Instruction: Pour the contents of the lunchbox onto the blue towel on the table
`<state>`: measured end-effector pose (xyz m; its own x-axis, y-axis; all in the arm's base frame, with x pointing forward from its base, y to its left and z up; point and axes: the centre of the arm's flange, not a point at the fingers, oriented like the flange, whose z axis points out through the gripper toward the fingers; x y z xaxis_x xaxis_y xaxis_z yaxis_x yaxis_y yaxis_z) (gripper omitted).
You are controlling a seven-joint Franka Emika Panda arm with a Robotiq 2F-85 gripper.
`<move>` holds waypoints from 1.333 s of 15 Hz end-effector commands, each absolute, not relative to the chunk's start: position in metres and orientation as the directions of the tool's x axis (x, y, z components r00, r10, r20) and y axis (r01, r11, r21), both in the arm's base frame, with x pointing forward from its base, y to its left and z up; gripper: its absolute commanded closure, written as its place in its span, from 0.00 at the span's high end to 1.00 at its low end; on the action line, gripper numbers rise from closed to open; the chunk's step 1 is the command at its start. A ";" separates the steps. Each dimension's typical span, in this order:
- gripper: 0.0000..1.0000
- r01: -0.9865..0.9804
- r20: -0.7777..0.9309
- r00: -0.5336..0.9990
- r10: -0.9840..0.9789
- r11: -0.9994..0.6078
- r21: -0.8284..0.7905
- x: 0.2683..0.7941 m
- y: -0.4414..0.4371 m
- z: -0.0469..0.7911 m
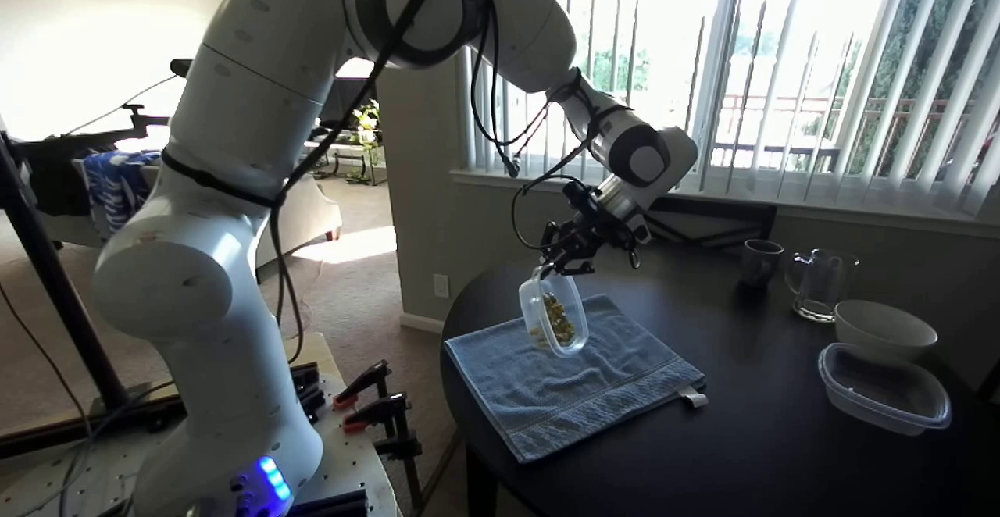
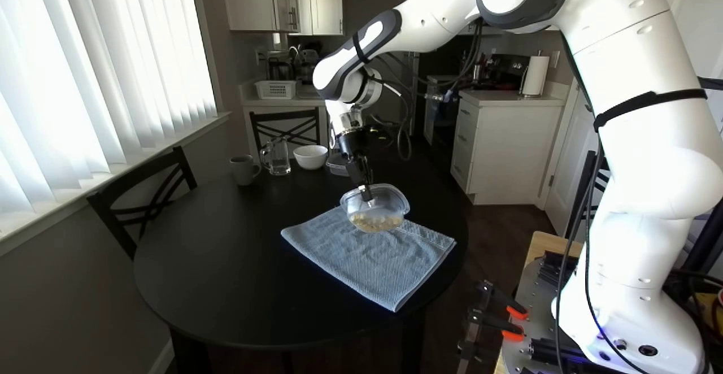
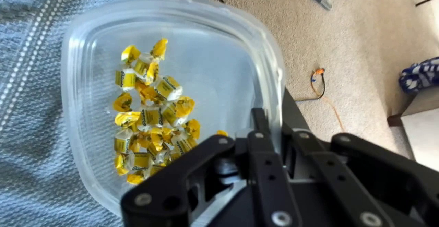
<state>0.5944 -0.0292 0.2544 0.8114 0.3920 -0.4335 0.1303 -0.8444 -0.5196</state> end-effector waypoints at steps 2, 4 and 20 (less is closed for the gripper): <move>0.06 0.218 -0.399 0.701 0.591 -0.710 -0.669 0.585 -0.015 0.243; 0.06 0.248 -0.364 0.652 0.665 -0.641 -0.727 0.580 -0.023 0.244; 0.05 0.169 0.093 0.580 0.809 -0.008 -0.986 0.616 -0.019 0.237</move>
